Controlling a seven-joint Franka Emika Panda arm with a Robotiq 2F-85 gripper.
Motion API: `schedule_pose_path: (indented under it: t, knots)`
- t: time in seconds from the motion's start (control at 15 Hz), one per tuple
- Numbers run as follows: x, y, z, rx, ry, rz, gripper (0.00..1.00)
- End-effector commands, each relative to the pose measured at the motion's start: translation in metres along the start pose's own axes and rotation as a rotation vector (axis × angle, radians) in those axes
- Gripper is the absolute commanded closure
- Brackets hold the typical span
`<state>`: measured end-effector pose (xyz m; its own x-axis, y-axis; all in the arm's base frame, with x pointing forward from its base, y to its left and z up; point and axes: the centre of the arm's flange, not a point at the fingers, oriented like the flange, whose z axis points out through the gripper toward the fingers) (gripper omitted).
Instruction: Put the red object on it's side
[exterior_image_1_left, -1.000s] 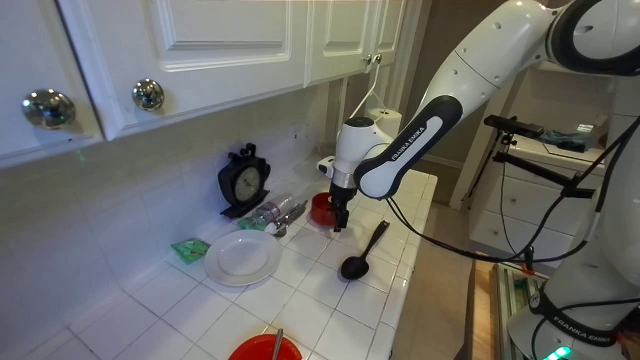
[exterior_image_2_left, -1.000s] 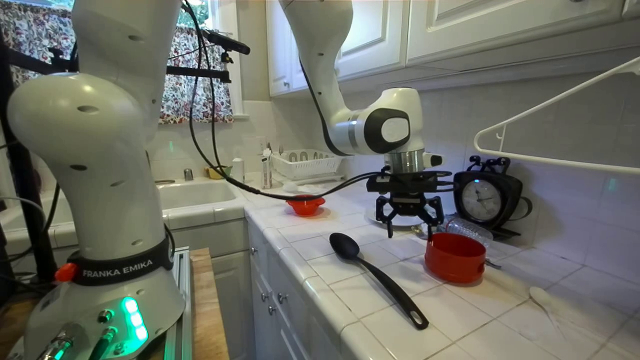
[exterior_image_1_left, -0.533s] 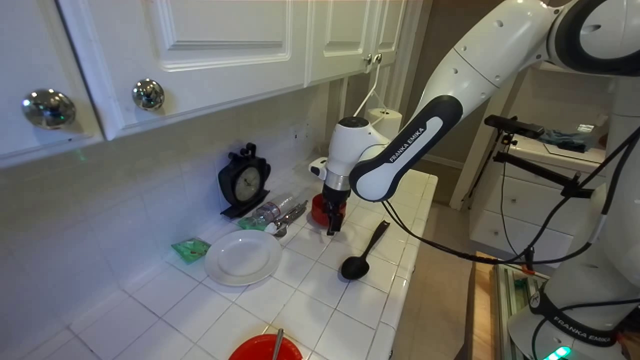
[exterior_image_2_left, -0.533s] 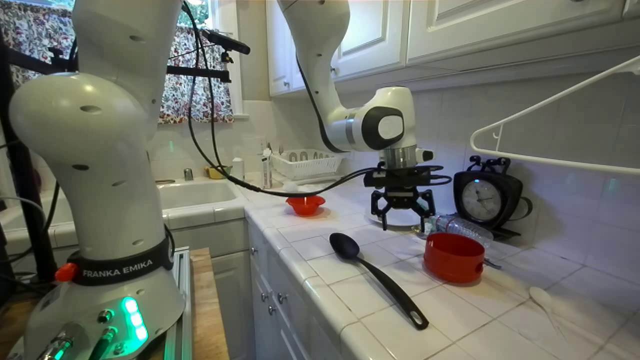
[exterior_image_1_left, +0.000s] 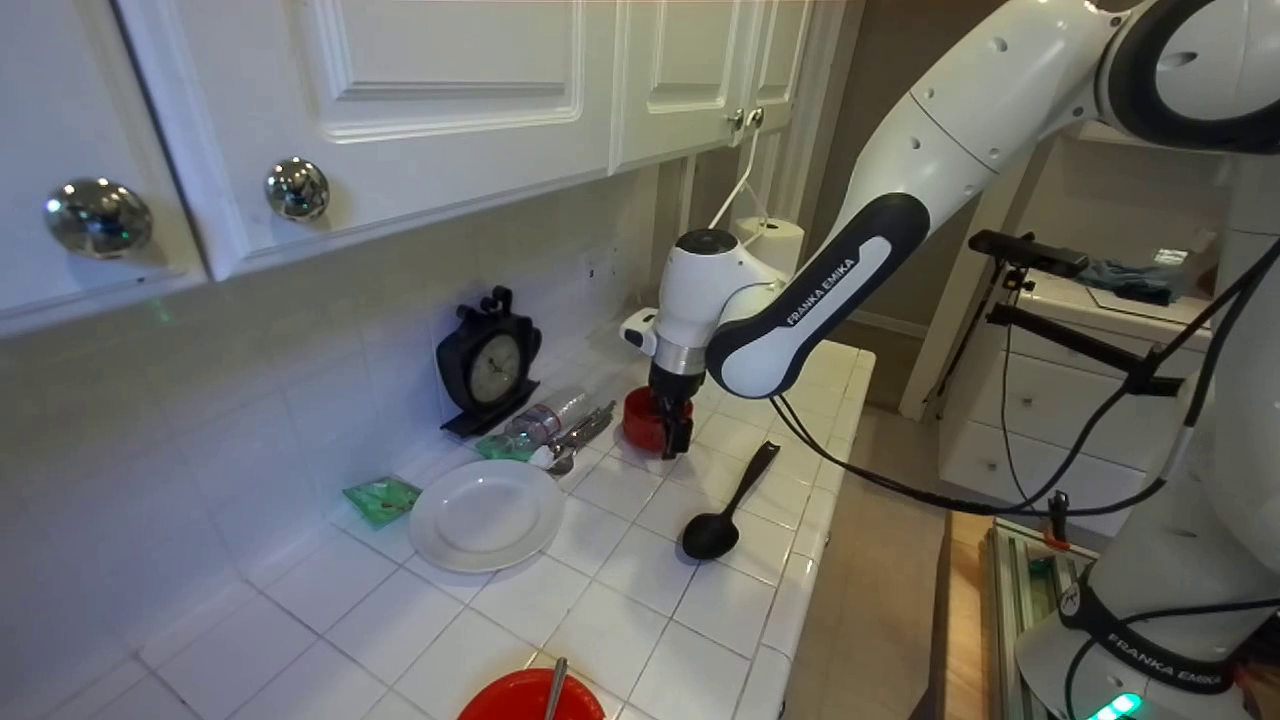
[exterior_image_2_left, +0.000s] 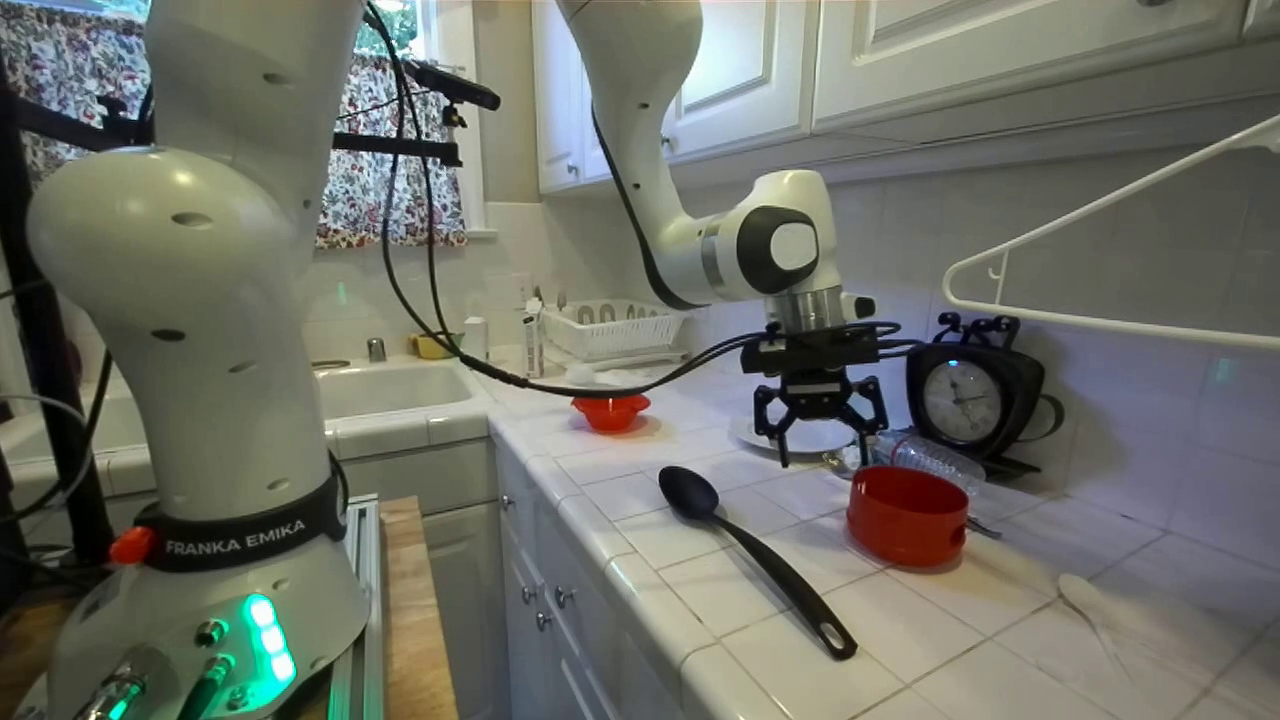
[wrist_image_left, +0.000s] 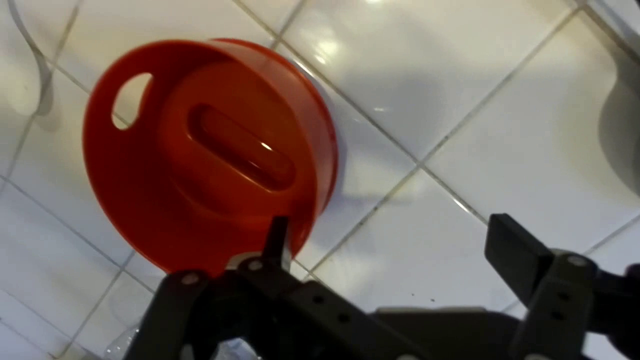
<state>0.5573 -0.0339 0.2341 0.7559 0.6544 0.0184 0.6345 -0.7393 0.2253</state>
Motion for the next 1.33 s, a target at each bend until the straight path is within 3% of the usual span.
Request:
schedule_pose_path:
  t: [0.0,0.27,0.4,1.0,1.27]
  knots:
    - [-0.009,0.010,0.004,0.025,-0.031,0.028,0.00]
    - [-0.006,0.001,0.018,0.208,-0.024,0.062,0.00]
    - [0.000,-0.006,0.015,0.258,-0.006,0.062,0.00]
    - [0.012,-0.020,0.023,0.237,-0.084,-0.005,0.03]
    - [0.018,-0.028,0.020,0.208,-0.110,-0.055,0.00]
